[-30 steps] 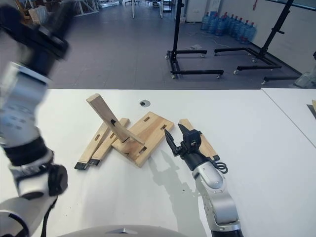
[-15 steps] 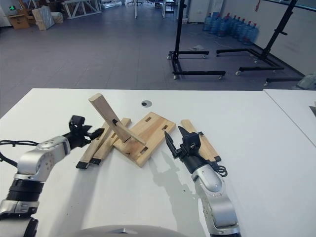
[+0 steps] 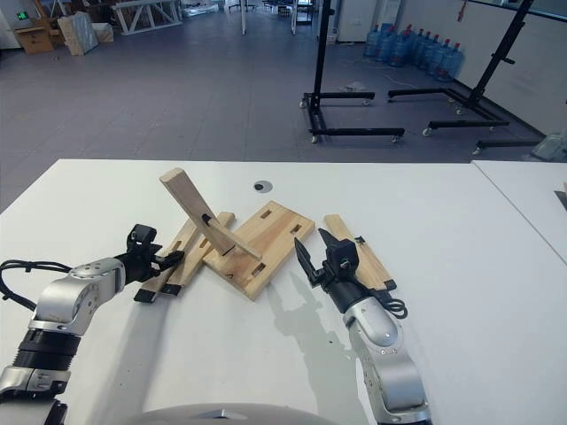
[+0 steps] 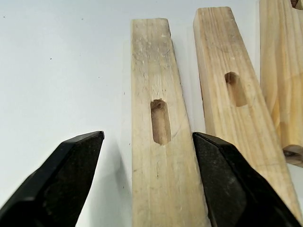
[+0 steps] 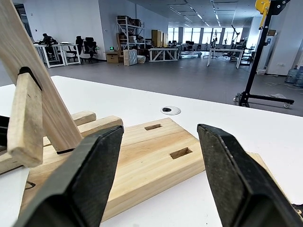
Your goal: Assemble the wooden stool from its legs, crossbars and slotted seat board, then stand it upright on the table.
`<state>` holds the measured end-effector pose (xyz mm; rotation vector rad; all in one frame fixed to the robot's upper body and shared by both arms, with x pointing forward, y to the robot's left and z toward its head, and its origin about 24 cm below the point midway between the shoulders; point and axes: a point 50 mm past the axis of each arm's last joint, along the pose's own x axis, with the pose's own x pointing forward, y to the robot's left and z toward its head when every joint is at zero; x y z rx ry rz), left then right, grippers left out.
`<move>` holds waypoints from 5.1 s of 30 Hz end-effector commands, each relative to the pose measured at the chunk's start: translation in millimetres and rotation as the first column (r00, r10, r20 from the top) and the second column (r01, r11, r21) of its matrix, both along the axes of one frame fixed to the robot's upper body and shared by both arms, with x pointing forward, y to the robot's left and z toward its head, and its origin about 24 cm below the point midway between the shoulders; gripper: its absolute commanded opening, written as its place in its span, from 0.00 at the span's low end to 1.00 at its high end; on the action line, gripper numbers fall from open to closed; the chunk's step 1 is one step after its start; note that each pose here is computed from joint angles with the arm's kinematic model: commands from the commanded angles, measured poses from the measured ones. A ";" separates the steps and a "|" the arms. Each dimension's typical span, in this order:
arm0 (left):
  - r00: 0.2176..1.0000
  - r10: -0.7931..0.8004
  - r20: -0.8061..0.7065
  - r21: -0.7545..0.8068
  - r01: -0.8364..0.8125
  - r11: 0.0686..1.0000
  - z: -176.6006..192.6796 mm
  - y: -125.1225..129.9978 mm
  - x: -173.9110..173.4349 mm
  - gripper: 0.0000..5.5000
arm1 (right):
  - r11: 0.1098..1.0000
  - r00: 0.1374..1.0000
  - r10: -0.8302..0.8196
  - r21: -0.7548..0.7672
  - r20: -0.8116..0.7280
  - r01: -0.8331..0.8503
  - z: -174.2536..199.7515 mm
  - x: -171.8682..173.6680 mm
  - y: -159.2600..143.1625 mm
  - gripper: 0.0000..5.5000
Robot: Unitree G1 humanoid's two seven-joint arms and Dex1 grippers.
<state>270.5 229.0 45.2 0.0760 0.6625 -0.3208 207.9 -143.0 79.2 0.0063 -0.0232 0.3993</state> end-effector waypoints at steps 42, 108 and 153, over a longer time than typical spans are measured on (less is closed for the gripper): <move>0.642 -0.339 0.688 -0.091 0.540 0.837 152.0 -133.6 4.0 0.36 | 0.614 0.970 0.220 0.757 0.107 -0.223 151.4 57.5 -34.8 0.52; 0.466 -0.757 0.458 -0.022 0.857 0.515 148.1 -78.0 -50.6 0.52 | 0.754 0.993 -0.117 0.651 0.004 0.086 125.1 61.3 -69.4 0.18; 0.671 -0.573 0.471 -0.139 0.697 0.703 88.1 -116.0 -54.7 0.37 | 0.999 0.988 -0.031 -0.031 0.149 0.036 39.0 43.9 -26.1 0.18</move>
